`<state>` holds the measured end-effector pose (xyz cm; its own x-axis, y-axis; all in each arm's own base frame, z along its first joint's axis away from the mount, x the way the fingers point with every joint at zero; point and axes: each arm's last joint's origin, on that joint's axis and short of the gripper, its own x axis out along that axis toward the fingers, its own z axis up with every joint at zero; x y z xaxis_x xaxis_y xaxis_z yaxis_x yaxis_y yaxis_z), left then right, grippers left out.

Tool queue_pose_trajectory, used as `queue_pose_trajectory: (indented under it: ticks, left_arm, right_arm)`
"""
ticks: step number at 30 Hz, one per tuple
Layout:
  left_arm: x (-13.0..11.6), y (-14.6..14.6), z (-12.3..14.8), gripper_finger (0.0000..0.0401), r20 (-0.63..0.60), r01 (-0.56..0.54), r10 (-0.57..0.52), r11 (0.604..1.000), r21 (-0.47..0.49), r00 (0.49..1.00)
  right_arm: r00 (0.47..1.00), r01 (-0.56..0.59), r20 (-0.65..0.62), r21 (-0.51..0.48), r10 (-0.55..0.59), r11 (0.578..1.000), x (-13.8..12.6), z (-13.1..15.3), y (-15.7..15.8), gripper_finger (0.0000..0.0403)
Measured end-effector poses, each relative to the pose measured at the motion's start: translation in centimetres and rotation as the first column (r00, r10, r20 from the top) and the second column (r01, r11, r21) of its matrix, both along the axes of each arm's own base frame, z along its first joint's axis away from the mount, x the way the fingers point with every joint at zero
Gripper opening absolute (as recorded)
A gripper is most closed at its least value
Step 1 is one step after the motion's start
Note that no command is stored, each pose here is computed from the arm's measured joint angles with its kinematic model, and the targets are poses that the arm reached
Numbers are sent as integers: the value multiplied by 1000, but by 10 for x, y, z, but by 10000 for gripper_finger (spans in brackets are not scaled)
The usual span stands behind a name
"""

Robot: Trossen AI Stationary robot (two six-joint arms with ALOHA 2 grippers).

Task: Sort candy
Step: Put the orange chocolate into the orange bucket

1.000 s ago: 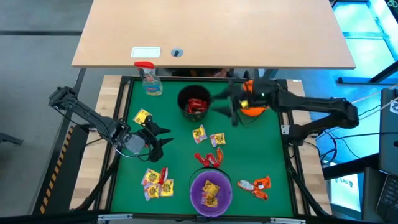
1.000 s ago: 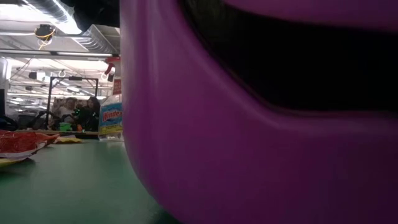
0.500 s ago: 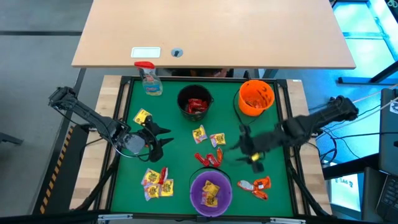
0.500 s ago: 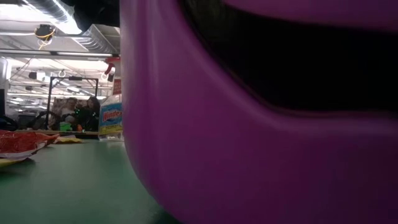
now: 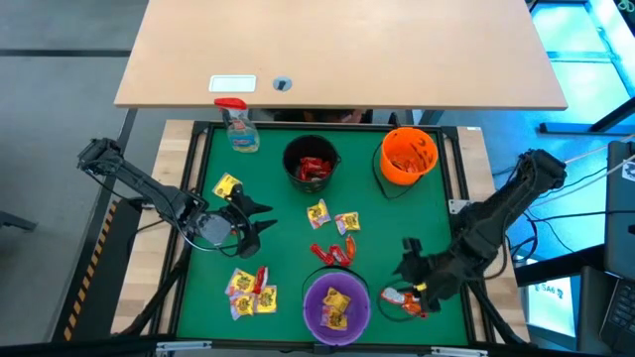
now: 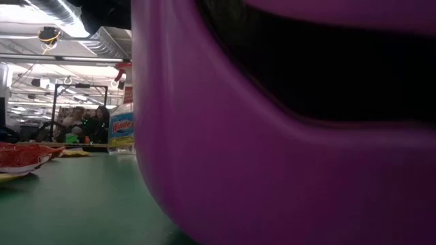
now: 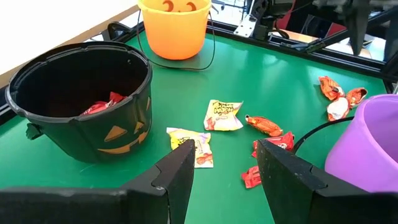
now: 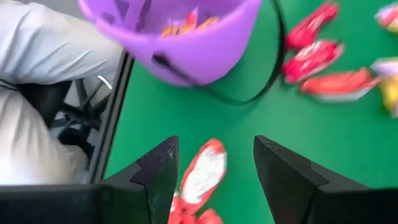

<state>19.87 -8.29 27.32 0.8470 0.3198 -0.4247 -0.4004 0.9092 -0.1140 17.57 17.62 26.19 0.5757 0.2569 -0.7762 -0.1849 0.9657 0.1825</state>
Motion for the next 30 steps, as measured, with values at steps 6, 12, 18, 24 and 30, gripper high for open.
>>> queue_pose_trajectory:
  ticks: [6, 12, 18, 24, 30]
  left_arm:
    - [0, 0, 0, 163, 0, 0, 0, 1000, 0, 1000]
    - [0, 0, 0, 163, 0, 0, 0, 1000, 0, 1000]
    - [0, 0, 0, 163, 0, 0, 0, 1000, 0, 1000]
    - [0, 0, 0, 163, 0, 1, -1, 1000, 0, 1000]
    - [0, 0, 0, 163, 1, 0, 0, 1000, -2, 1000]
  right_arm:
    - [991, 83, -114, 62, -76, 995, -25, -25, 11, 204]
    - [983, 145, -129, 91, -132, 985, -41, -50, 16, 204]
    - [973, 179, -157, 49, -170, 983, -39, -70, 21, 204]
    - [968, 180, -177, -1, -177, 984, -33, -91, 31, 204]
    - [971, 196, -141, -4, -195, 981, -26, -104, 39, 204]
